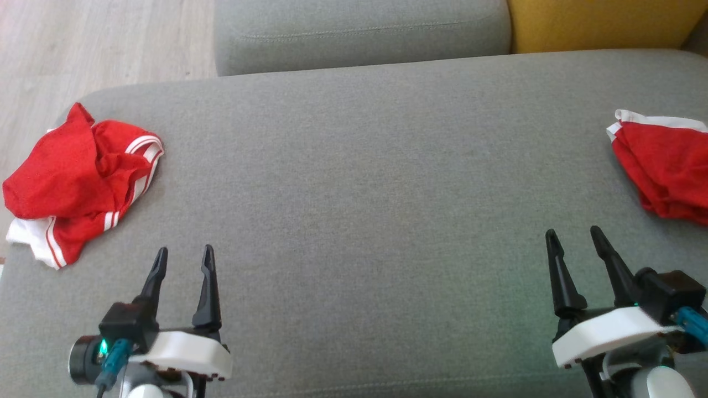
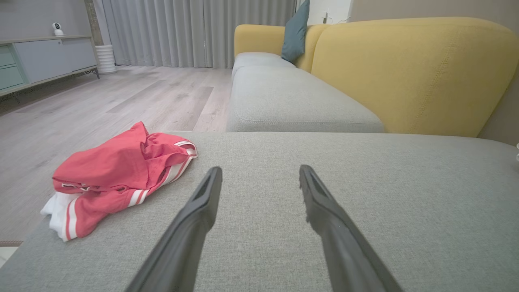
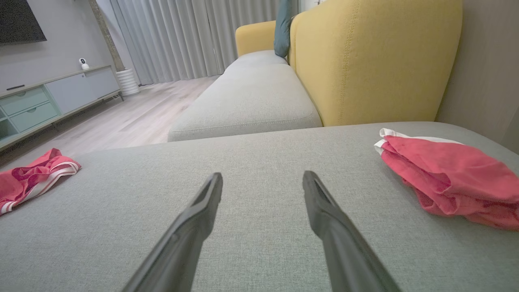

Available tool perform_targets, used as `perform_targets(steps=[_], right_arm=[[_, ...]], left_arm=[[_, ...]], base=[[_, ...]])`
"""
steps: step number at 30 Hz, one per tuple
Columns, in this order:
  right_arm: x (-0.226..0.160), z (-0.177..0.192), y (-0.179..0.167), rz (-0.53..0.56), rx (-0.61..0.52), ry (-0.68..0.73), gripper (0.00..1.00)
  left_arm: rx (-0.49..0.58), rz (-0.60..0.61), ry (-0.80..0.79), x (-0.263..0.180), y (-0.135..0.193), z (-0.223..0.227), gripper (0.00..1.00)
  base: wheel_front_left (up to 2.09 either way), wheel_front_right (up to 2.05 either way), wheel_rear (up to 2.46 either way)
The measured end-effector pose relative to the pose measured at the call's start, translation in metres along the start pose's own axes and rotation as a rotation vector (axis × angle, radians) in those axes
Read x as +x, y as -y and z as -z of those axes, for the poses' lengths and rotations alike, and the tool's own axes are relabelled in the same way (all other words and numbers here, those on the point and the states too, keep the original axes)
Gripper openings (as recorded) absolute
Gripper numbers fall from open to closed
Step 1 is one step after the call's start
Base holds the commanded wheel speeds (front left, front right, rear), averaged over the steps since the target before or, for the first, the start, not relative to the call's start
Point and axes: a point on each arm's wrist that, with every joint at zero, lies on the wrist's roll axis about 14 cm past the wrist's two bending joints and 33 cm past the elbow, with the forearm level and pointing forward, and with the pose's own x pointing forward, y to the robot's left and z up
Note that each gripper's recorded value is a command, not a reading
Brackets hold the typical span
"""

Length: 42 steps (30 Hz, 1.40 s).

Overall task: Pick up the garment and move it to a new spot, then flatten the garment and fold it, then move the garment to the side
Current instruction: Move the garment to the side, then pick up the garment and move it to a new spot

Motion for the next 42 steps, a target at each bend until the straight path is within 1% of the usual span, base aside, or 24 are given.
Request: perform_targets(steps=[14, 22, 28, 36, 42], right_arm=[[0.010, 0.000, -0.002, -0.011, -0.003, -0.006, 1.00], [0.025, -0.001, -0.017, -0.061, -0.013, -0.009, 1.00], [0.044, -0.004, -0.050, -0.164, -0.045, -0.016, 1.00], [0.059, -0.005, -0.110, -0.341, -0.056, -0.027, 1.00], [0.065, -0.003, -0.140, -0.426, -0.069, -0.038, 1.00]], left_arm=[[-0.003, -0.024, -0.014, 0.001, -0.008, 0.004, 1.00], [-0.003, -0.070, 0.013, 0.002, -0.022, -0.005, 1.00], [0.006, -0.160, 0.036, -0.006, -0.050, -0.013, 1.00], [0.005, -0.312, 0.042, -0.038, -0.095, -0.017, 1.00], [0.018, -0.383, 0.074, -0.056, -0.113, -0.029, 1.00]], base=[[0.00, 0.00, 0.00], [0.00, 0.00, 0.00], [0.00, 0.00, 0.00], [0.00, 0.00, 0.00], [0.00, 0.00, 0.00]])
